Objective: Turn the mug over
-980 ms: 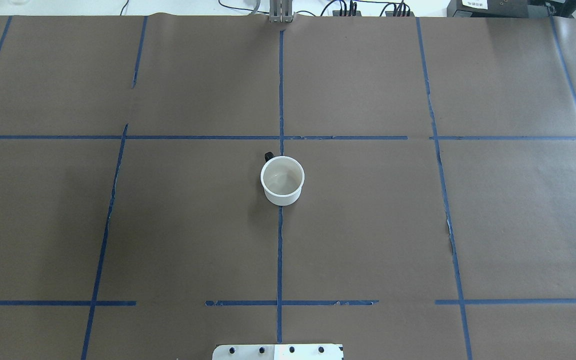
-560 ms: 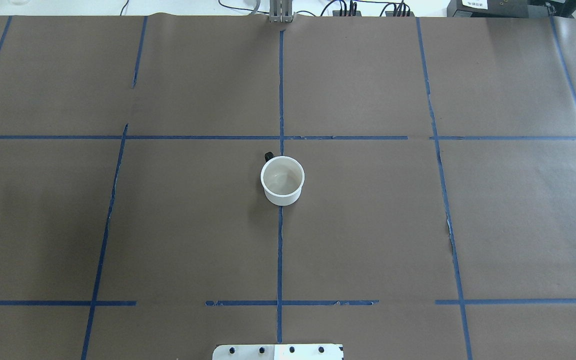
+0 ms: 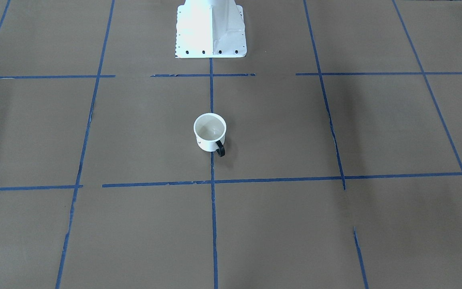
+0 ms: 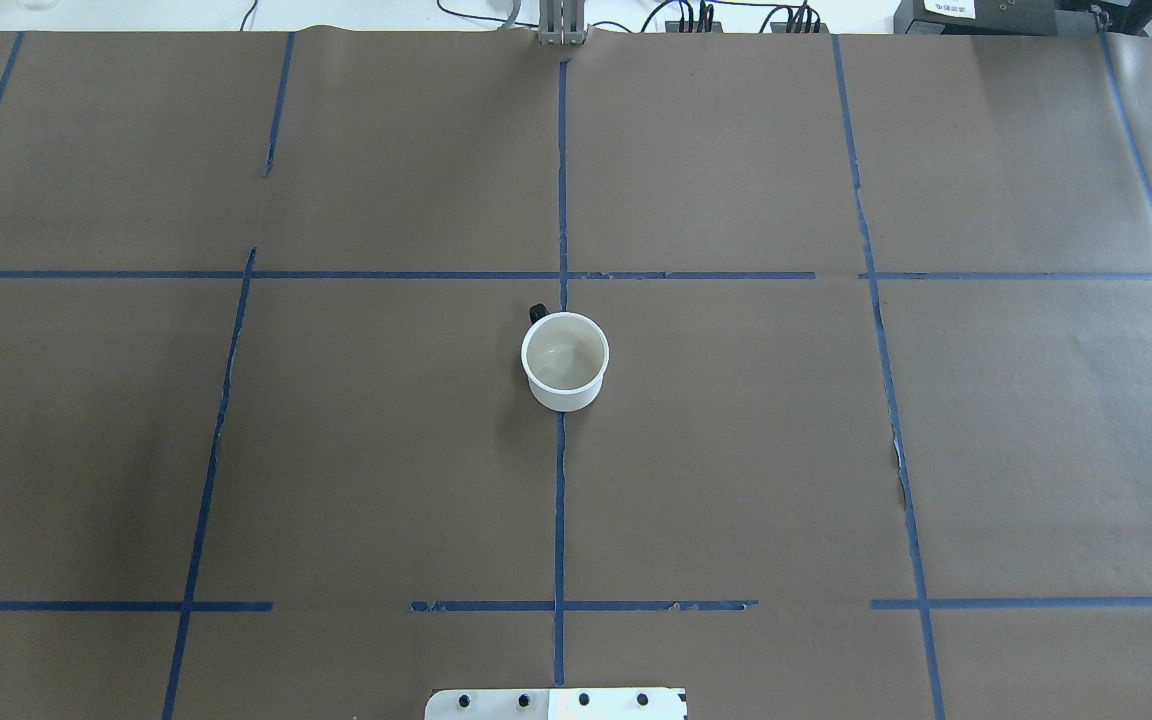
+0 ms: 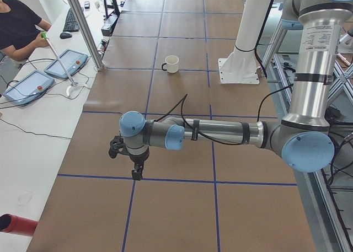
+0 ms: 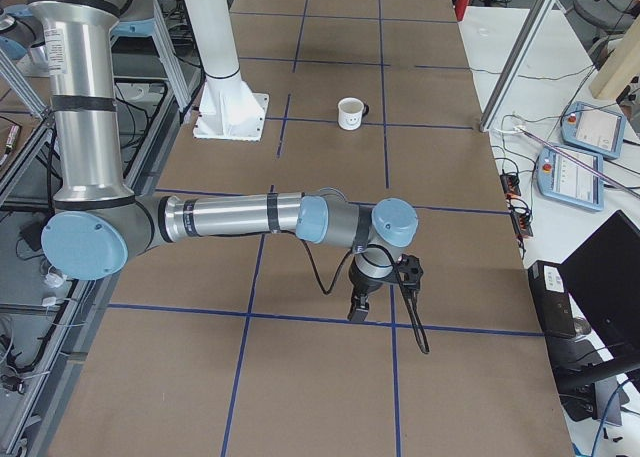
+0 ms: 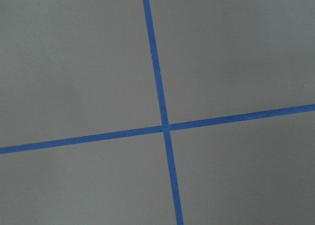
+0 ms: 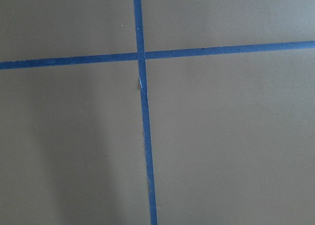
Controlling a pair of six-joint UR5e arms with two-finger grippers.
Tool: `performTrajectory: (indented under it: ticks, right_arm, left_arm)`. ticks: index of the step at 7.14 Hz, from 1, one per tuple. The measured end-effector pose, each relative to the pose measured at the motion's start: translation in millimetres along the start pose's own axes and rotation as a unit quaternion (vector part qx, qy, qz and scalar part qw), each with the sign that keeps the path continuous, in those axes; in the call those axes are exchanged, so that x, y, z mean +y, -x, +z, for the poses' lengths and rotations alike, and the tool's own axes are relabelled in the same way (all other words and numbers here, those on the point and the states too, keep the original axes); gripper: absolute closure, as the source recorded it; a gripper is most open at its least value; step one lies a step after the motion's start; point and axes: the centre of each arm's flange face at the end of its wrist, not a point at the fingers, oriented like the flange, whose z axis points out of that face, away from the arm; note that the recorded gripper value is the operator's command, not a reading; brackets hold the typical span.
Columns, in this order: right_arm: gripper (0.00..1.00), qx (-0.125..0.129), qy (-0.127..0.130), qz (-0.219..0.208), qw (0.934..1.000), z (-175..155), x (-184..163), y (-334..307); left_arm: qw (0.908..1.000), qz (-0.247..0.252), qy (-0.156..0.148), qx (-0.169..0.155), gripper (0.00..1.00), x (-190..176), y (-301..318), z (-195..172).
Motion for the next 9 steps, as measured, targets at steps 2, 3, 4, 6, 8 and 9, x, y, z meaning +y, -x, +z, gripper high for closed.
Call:
performTrajectory:
  ticks: [2, 3, 4, 6, 8, 9]
  right_arm:
    - [0.00, 0.000, 0.000, 0.000, 1.0000, 0.1, 0.0, -0.1]
    - [0.00, 0.000, 0.000, 0.000, 1.0000, 0.1, 0.0, -0.1]
    - [0.00, 0.000, 0.000, 0.000, 1.0000, 0.1, 0.0, -0.1]
    - [0.00, 0.000, 0.000, 0.000, 1.0000, 0.0, 0.0, 0.0]
    - [0.00, 0.000, 0.000, 0.000, 1.0000, -0.3, 0.0, 0.3]
    - [0.00, 0.000, 0.000, 0.000, 1.0000, -0.2, 0.0, 0.2]
  left_arm:
    - [0.9998, -0.012, 0.005, 0.014, 0.00, 11.1, 7.8, 1.1]
    - [0.9996, -0.015, 0.006, 0.023, 0.00, 16.5, 8.3, 1.7]
    - [0.9995, -0.016, 0.006, 0.027, 0.00, 19.2, 8.4, 1.6]
    - [0.9995, -0.015, 0.004, 0.029, 0.00, 19.7, 7.2, -0.1]
    - [0.9995, -0.012, 0.001, 0.029, 0.00, 18.3, 4.2, -3.2]
    - [0.9995, -0.009, -0.001, 0.029, 0.00, 17.9, 2.0, -5.2]
